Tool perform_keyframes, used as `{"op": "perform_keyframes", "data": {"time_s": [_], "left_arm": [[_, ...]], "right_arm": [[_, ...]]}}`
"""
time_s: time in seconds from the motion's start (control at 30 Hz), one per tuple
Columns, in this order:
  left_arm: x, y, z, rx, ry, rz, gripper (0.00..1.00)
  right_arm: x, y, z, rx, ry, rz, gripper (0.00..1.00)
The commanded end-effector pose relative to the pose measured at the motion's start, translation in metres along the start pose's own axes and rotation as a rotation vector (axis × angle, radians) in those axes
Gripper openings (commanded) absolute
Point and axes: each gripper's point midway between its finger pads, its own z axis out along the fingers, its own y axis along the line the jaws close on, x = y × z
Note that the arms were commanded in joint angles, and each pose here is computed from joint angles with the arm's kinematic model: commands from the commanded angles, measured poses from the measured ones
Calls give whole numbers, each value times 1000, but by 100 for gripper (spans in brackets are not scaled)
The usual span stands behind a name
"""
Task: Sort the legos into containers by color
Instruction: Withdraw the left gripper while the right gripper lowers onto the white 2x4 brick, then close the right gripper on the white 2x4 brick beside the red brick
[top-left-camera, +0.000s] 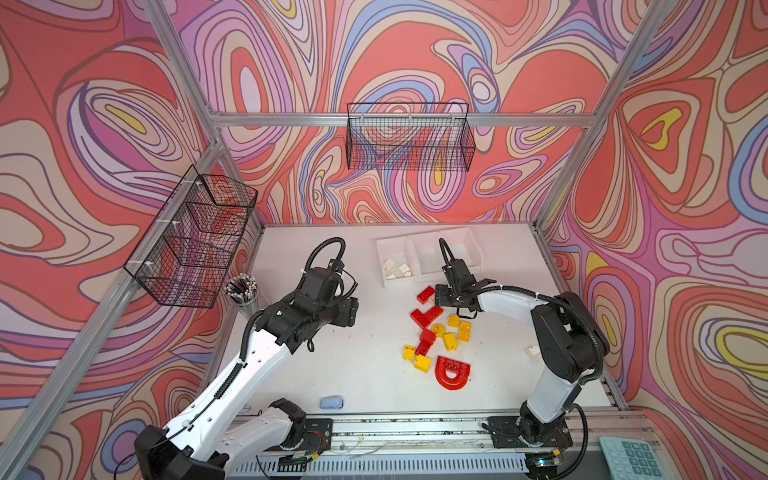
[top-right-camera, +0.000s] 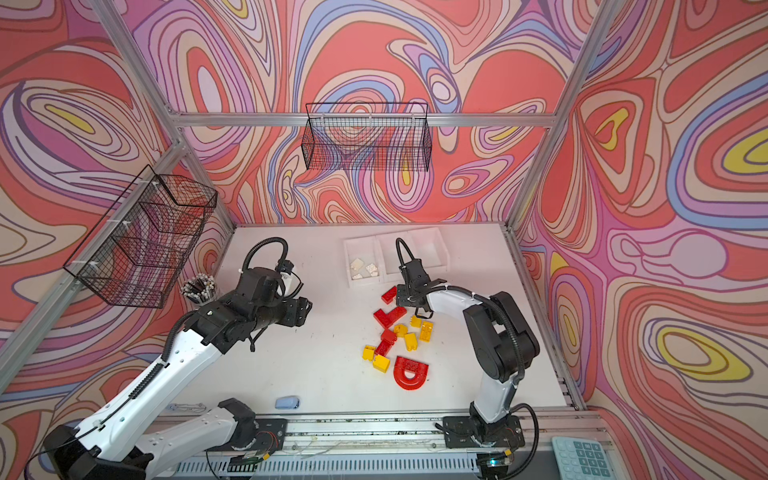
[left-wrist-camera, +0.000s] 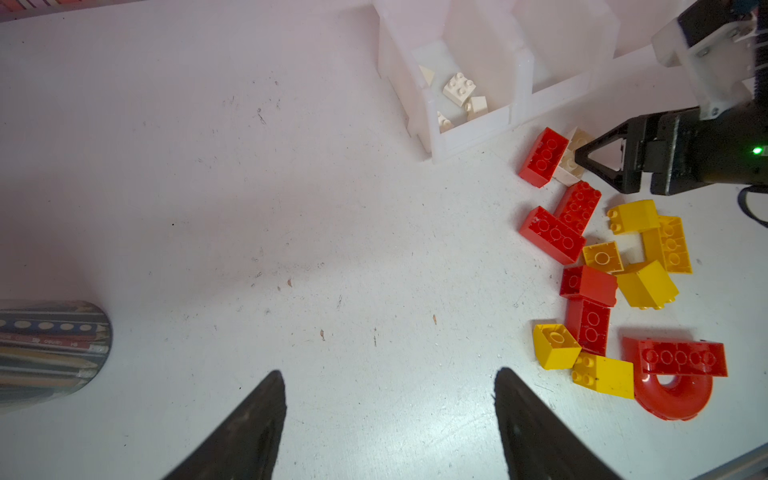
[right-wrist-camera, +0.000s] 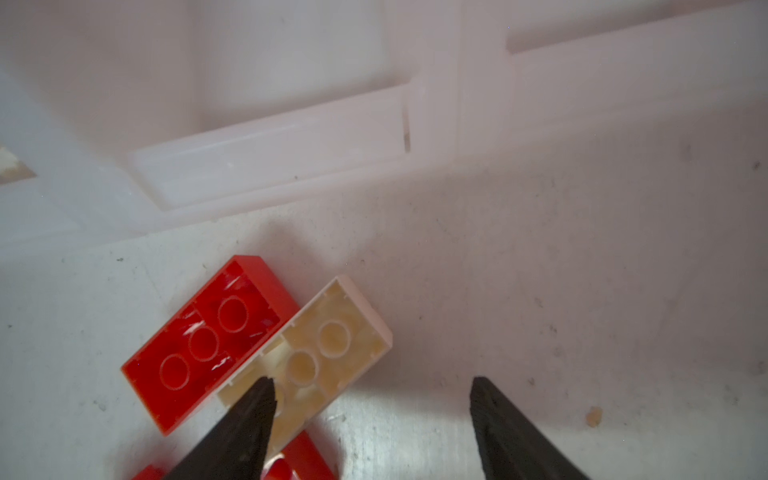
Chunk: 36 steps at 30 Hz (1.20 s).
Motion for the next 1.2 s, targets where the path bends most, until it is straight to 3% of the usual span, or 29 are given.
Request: {"op": "perform_keyframes", "data": {"time_s": [0.0,0.73,1.03,1.17], "left_arm": [[1,2,-3,-7,-13,-8,79],[5,2,1,-10,15,-5,79],[6,1,3,-4,25,-4,79],[7,1,4,-7,28,-3,79]], "right_arm": [[-9,6,-2,1,-28,9,79],[6,14,26,65,18,-59,80],[10,9,18,78,18,-68,61],[6,11,10,67,3,-68,68]]}}
